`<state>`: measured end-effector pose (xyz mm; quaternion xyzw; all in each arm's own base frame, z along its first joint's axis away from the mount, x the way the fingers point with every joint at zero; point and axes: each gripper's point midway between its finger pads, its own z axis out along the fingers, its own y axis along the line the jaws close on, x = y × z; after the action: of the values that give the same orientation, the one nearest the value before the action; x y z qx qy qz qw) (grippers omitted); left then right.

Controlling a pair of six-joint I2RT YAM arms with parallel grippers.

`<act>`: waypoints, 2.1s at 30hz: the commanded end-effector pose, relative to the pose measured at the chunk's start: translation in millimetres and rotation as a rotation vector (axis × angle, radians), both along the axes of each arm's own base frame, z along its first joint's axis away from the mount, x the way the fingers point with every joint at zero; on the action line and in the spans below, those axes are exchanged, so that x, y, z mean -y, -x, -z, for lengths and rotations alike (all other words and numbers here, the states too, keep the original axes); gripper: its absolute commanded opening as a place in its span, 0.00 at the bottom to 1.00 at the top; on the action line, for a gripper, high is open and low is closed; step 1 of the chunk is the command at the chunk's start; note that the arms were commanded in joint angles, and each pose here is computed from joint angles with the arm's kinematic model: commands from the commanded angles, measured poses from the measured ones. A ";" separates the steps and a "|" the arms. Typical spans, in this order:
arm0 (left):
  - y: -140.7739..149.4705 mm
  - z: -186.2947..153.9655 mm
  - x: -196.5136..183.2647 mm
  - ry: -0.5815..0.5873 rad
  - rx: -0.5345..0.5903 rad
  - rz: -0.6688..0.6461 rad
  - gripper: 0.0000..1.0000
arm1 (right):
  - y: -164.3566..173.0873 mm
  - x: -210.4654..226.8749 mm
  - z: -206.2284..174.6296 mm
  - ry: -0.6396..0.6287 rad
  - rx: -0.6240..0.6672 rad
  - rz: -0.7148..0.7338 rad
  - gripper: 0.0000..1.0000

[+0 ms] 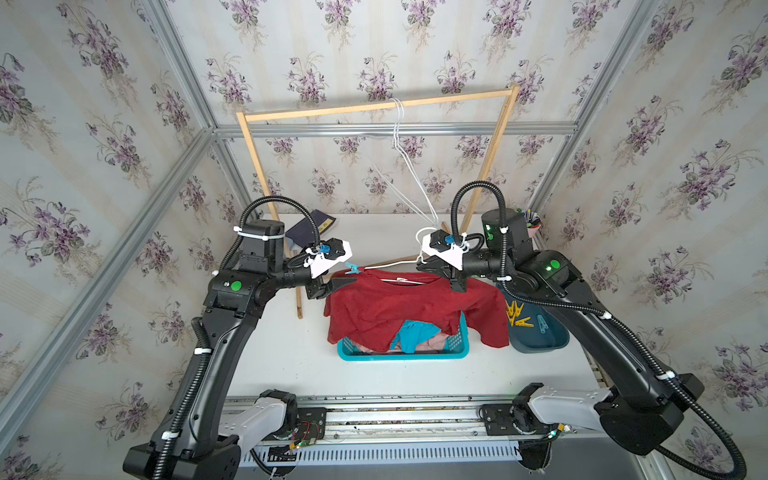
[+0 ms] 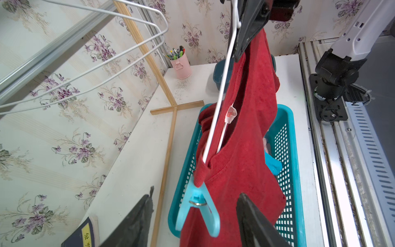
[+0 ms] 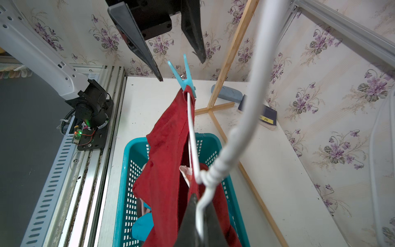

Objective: Remove the clothespins securing t-shirts to the hanger
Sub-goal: Remove the clothespin from the hanger, then place the hanger in the basket.

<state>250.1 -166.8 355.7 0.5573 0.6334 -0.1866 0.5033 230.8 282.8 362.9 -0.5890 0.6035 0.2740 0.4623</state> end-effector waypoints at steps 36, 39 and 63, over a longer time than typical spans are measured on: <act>12.5 -34.0 2.5 0.068 0.018 0.008 0.10 | -16.4 29.1 -15.3 -0.025 0.062 0.159 0.00; 19.4 -52.0 4.9 0.106 0.044 0.025 0.10 | -17.8 46.6 -26.9 -0.074 0.110 0.212 0.00; 28.4 -72.7 1.6 0.133 0.117 0.001 0.13 | 28.4 69.9 -67.5 -0.040 0.120 0.175 0.00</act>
<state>220.2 -169.6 428.8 0.5335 0.5891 -0.2033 0.5719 213.4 201.5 440.1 -0.5151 0.6236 0.1651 0.5644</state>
